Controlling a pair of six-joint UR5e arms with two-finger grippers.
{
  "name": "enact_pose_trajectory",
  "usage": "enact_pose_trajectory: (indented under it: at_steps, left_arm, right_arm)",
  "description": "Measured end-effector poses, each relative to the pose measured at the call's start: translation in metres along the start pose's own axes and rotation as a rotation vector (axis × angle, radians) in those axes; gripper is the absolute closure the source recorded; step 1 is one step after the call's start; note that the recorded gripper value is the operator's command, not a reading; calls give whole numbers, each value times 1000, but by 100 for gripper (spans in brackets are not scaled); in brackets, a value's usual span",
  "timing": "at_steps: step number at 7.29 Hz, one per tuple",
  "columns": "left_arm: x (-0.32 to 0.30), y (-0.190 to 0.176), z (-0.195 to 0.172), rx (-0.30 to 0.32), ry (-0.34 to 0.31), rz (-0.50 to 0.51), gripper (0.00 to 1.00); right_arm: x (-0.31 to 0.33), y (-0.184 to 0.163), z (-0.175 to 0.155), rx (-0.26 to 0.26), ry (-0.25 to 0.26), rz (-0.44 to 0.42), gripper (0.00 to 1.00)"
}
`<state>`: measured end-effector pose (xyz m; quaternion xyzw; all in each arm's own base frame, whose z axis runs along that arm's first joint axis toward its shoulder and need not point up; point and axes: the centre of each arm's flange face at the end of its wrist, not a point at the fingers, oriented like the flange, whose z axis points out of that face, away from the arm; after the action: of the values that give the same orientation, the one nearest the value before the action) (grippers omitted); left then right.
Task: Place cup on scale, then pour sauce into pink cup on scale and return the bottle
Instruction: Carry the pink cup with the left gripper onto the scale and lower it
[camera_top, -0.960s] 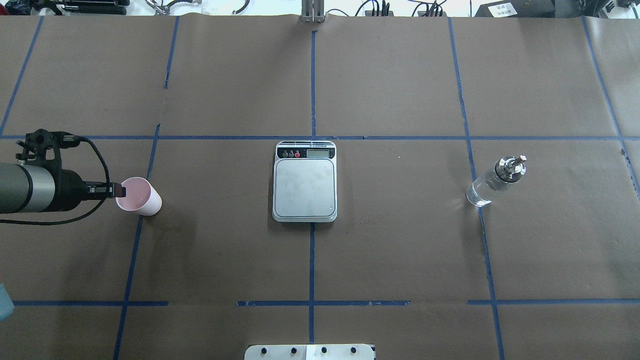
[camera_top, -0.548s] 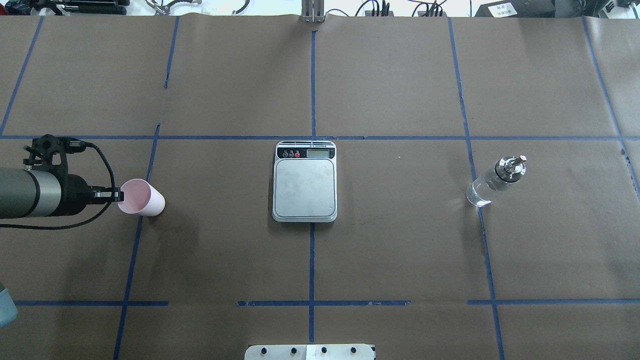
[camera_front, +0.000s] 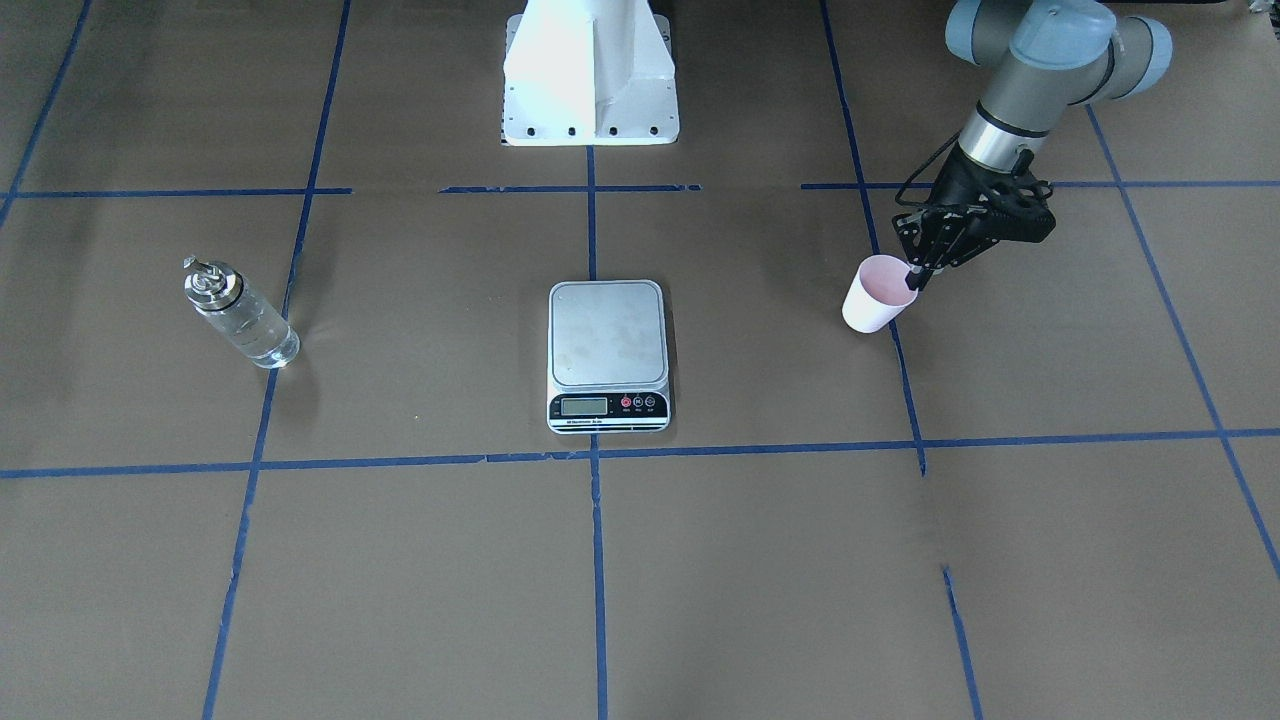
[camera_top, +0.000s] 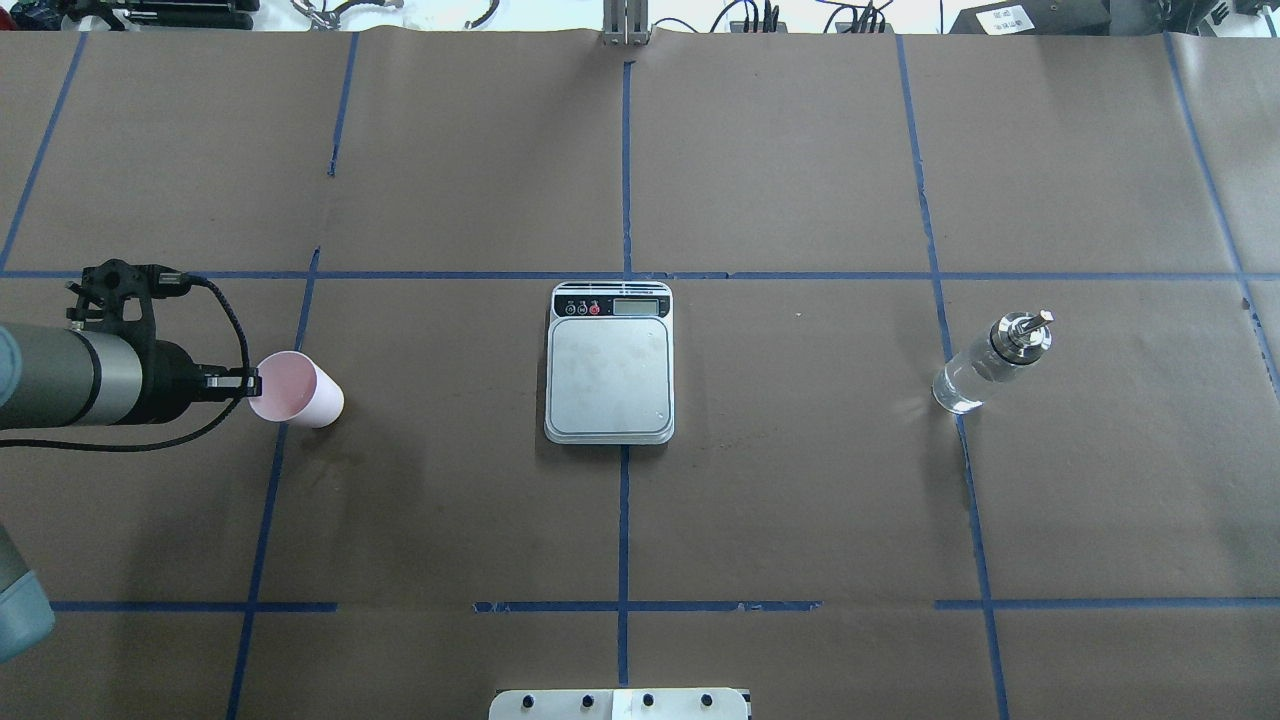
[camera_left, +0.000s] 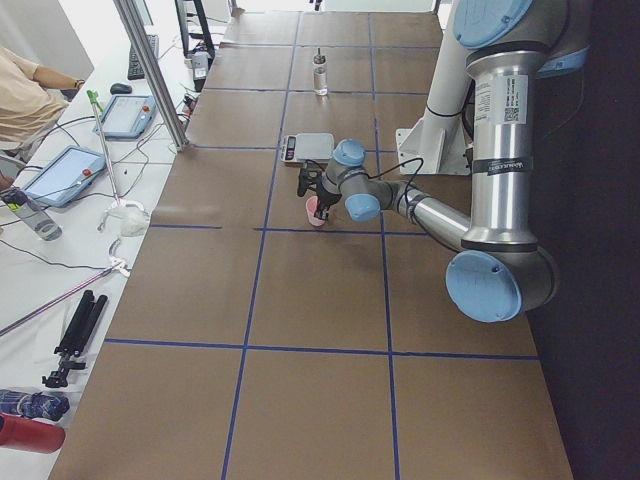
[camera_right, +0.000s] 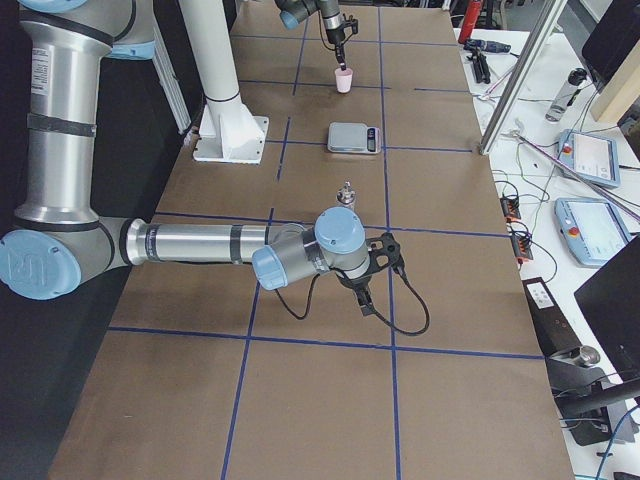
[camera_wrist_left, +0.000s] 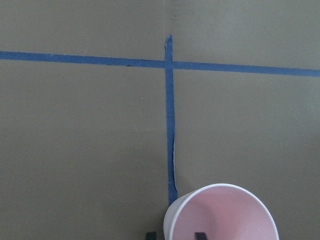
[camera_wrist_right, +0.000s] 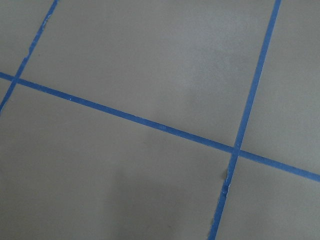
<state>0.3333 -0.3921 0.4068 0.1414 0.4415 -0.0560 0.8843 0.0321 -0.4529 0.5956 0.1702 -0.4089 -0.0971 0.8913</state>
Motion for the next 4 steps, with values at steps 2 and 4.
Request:
enact_pose_trajectory:
  at_steps: [2, 4]
  left_arm:
    - [123, -40, -10, -30, -38, -15, 100]
    - [229, -46, -13, -75, -52, -75, 100]
  right_arm:
    - [0, 0, 0, 0, 0, 0, 0]
    - [0, 0, 0, 1, -1, -1, 0]
